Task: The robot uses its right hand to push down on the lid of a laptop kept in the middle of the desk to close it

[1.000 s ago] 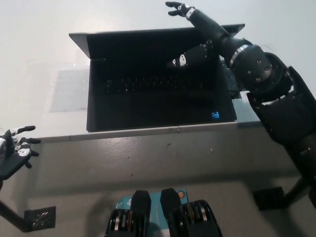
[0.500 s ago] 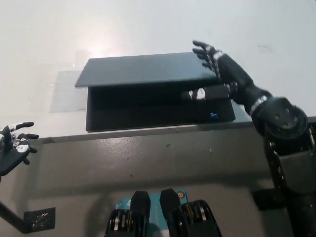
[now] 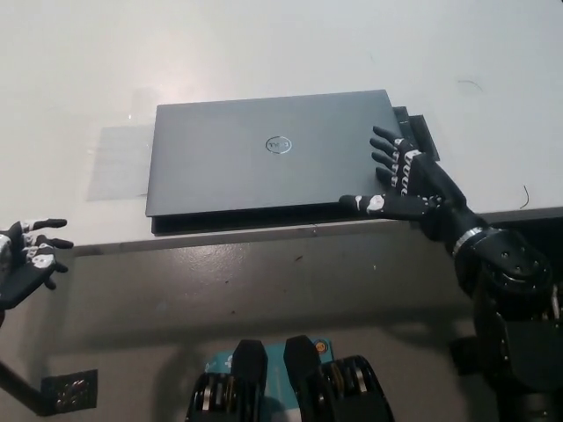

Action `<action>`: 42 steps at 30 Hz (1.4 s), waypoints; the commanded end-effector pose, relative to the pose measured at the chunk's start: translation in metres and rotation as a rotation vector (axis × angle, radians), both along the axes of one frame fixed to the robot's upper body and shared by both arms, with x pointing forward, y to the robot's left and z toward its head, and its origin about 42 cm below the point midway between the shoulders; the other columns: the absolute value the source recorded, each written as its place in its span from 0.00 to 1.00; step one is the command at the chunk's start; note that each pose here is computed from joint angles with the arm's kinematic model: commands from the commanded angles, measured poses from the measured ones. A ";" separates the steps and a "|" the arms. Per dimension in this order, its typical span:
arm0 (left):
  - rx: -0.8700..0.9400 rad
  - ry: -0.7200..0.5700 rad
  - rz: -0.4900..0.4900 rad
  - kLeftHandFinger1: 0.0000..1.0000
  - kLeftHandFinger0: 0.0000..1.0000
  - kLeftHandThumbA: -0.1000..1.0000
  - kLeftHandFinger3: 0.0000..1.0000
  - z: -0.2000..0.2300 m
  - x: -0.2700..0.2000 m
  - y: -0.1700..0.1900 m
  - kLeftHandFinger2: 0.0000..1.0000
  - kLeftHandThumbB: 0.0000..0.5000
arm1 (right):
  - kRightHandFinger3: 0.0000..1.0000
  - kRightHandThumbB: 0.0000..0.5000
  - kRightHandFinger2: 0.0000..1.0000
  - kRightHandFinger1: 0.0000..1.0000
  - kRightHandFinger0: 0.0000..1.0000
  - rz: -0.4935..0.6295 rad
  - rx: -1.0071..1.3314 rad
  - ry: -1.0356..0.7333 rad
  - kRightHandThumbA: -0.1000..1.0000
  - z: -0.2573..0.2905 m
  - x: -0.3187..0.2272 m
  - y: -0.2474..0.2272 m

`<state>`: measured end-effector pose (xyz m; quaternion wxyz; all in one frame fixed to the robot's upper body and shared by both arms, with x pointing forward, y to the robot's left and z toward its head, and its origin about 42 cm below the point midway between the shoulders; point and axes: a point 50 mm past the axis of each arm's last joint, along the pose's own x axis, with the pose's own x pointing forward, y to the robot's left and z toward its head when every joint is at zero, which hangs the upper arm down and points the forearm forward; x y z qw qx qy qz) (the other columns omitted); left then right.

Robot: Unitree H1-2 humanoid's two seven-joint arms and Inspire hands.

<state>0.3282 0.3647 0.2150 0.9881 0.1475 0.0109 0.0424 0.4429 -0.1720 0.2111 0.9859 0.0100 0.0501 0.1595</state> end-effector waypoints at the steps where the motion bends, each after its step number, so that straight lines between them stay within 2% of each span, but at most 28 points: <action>1: 0.047 -0.063 -0.011 0.44 0.35 0.21 0.69 0.019 0.004 0.005 0.58 0.06 | 1.00 0.70 1.00 1.00 1.00 -0.044 0.073 0.056 1.00 -0.012 -0.003 0.004; 2: 0.040 -0.063 -0.011 0.45 0.36 0.21 0.69 0.018 0.004 0.006 0.58 0.07 | 1.00 0.67 1.00 1.00 1.00 -0.043 0.077 0.067 1.00 -0.015 -0.005 0.006; 3: 0.044 -0.061 -0.023 0.47 0.37 0.19 0.72 0.018 0.003 0.006 0.61 0.02 | 1.00 0.66 1.00 1.00 1.00 -0.049 0.093 0.085 1.00 -0.021 -0.007 0.009; 7: 0.022 -0.043 -0.017 0.50 0.43 0.18 0.73 0.019 0.004 0.006 0.63 0.02 | 1.00 0.61 1.00 1.00 1.00 -0.046 0.101 0.112 1.00 -0.028 -0.008 0.013; 9: 0.021 -0.042 -0.018 0.48 0.42 0.20 0.72 0.019 0.004 0.004 0.61 0.03 | 1.00 0.63 1.00 1.00 1.00 -0.053 0.106 0.121 1.00 -0.031 -0.008 0.013; 12: 0.039 -0.036 -0.019 0.50 0.43 0.25 0.75 0.019 0.004 0.004 0.63 0.04 | 1.00 0.61 1.00 1.00 1.00 -0.051 0.103 0.152 1.00 -0.042 -0.012 0.013; 14: 0.045 -0.036 -0.024 0.49 0.41 0.25 0.78 0.019 0.005 0.004 0.64 0.02 | 1.00 0.62 1.00 1.00 1.00 -0.057 0.104 0.186 1.00 -0.055 -0.019 0.014; 15: 0.044 -0.034 -0.023 0.49 0.41 0.25 0.78 0.019 0.004 0.005 0.64 0.02 | 1.00 0.57 1.00 1.00 1.00 -0.059 0.114 0.215 1.00 -0.067 -0.028 0.013; 16: 0.045 -0.033 -0.022 0.50 0.41 0.25 0.78 0.020 0.004 0.005 0.64 0.02 | 1.00 0.56 1.00 1.00 1.00 -0.057 0.116 0.219 1.00 -0.069 -0.030 0.013; 20: 0.029 -0.036 -0.024 0.47 0.37 0.25 0.76 0.019 0.002 0.006 0.62 0.03 | 1.00 0.60 1.00 1.00 1.00 -0.046 0.121 0.207 1.00 -0.068 -0.035 0.008; 22: 0.027 -0.034 -0.022 0.45 0.33 0.23 0.78 0.018 0.001 0.005 0.63 0.02 | 1.00 0.66 1.00 1.00 1.00 -0.050 0.128 0.170 1.00 -0.055 -0.029 0.006; 25: 0.021 -0.032 -0.014 0.45 0.33 0.24 0.79 0.016 -0.002 0.005 0.64 0.03 | 1.00 0.66 1.00 1.00 1.00 -0.031 0.142 0.136 1.00 -0.043 -0.026 0.005; 26: 0.014 -0.034 -0.017 0.45 0.34 0.24 0.78 0.016 -0.002 0.005 0.63 0.02 | 1.00 0.69 1.00 1.00 1.00 -0.013 0.141 0.077 1.00 -0.025 -0.022 0.003; 29: 0.015 -0.033 -0.014 0.47 0.35 0.25 0.78 0.014 -0.002 0.005 0.63 0.03 | 1.00 0.65 1.00 1.00 1.00 0.011 0.152 -0.021 1.00 0.005 -0.022 -0.002; 30: 0.022 -0.021 -0.010 0.48 0.36 0.27 0.80 0.013 -0.003 0.006 0.65 0.04 | 1.00 0.65 1.00 1.00 1.00 0.019 0.156 -0.112 1.00 0.031 -0.025 -0.009; 31: 0.026 -0.019 -0.007 0.49 0.36 0.27 0.80 0.013 -0.003 0.006 0.66 0.04 | 1.00 0.69 1.00 1.00 1.00 0.017 0.158 -0.138 1.00 0.040 -0.025 -0.012; 33: 0.029 -0.020 -0.010 0.49 0.36 0.27 0.81 0.013 -0.003 0.006 0.67 0.03 | 1.00 0.76 1.00 1.00 1.00 0.006 0.128 -0.228 1.00 0.064 -0.030 -0.025; 36: 0.029 -0.026 -0.017 0.46 0.34 0.23 0.81 0.013 -0.005 0.007 0.65 0.01 | 1.00 0.78 1.00 1.00 1.00 -0.021 0.152 -0.294 1.00 0.084 -0.039 -0.037; 37: 0.037 -0.027 -0.010 0.49 0.40 0.22 0.78 0.013 -0.005 0.007 0.64 0.01 | 1.00 0.78 1.00 1.00 1.00 -0.060 0.145 -0.375 1.00 0.104 -0.052 -0.055; 39: 0.039 -0.027 -0.007 0.49 0.40 0.22 0.77 0.013 -0.006 0.008 0.63 0.01 | 1.00 0.78 1.00 1.00 1.00 -0.060 0.146 -0.380 1.00 0.107 -0.053 -0.055; 42: 0.041 -0.020 0.007 0.53 0.42 0.23 0.79 0.013 -0.007 0.008 0.66 0.01 | 1.00 0.81 1.00 1.00 1.00 -0.115 0.140 -0.440 1.00 0.118 -0.075 -0.082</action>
